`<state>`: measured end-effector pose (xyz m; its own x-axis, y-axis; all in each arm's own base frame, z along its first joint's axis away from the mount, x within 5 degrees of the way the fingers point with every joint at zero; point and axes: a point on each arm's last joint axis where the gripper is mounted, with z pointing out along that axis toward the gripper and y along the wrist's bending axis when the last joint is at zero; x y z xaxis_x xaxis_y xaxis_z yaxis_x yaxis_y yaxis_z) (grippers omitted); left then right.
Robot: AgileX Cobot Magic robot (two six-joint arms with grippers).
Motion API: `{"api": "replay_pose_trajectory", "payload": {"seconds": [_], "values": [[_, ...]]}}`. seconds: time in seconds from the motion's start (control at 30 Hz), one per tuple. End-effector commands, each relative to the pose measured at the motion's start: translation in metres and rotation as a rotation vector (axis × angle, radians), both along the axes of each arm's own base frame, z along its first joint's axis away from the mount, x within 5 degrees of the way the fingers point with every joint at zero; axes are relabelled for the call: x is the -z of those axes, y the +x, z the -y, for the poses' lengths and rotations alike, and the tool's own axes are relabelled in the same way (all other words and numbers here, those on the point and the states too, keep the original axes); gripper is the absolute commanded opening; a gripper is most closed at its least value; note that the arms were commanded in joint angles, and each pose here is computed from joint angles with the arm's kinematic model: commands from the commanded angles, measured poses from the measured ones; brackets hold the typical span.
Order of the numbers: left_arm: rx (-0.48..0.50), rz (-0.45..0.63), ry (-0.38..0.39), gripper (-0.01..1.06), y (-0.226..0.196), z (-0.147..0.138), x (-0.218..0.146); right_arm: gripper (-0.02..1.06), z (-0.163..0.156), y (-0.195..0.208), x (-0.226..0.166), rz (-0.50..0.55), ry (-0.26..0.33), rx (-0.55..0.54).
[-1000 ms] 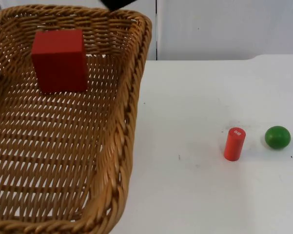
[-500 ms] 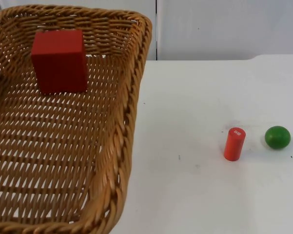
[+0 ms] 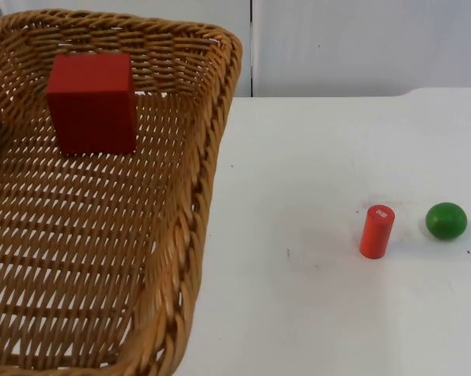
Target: Pick up the basket with the left hand and place the object to the left of the red cylinder into the basket with the right hand.
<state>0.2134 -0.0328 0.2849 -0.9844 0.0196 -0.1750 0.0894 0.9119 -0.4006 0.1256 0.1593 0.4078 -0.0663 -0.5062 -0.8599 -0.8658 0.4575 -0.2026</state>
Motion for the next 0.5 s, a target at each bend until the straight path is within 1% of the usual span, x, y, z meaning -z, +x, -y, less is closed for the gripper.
{"api": "replay_pose_trajectory", "payload": {"seconds": [0.0, 0.27, 0.4, 0.47], "values": [[0.0, 0.01, -0.028, 0.0, -0.0002, 0.0027, -0.0024, 0.85, 0.0027, -0.0018, 0.0003, 0.004, 0.004, 0.005], [0.007, 0.014, -0.027, 0.0, -0.0002, 0.0027, -0.0024, 0.85, 0.0029, -0.0022, 0.0003, -0.037, 0.03, 0.029], [0.007, 0.014, -0.027, 0.0, -0.0002, 0.0027, -0.0024, 0.85, 0.003, -0.0023, 0.0007, -0.04, 0.026, 0.028], [0.006, 0.021, -0.023, 0.0, 0.0005, 0.0024, -0.0024, 0.85, 0.0034, -0.0028, 0.0018, -0.045, 0.012, 0.025]]}}
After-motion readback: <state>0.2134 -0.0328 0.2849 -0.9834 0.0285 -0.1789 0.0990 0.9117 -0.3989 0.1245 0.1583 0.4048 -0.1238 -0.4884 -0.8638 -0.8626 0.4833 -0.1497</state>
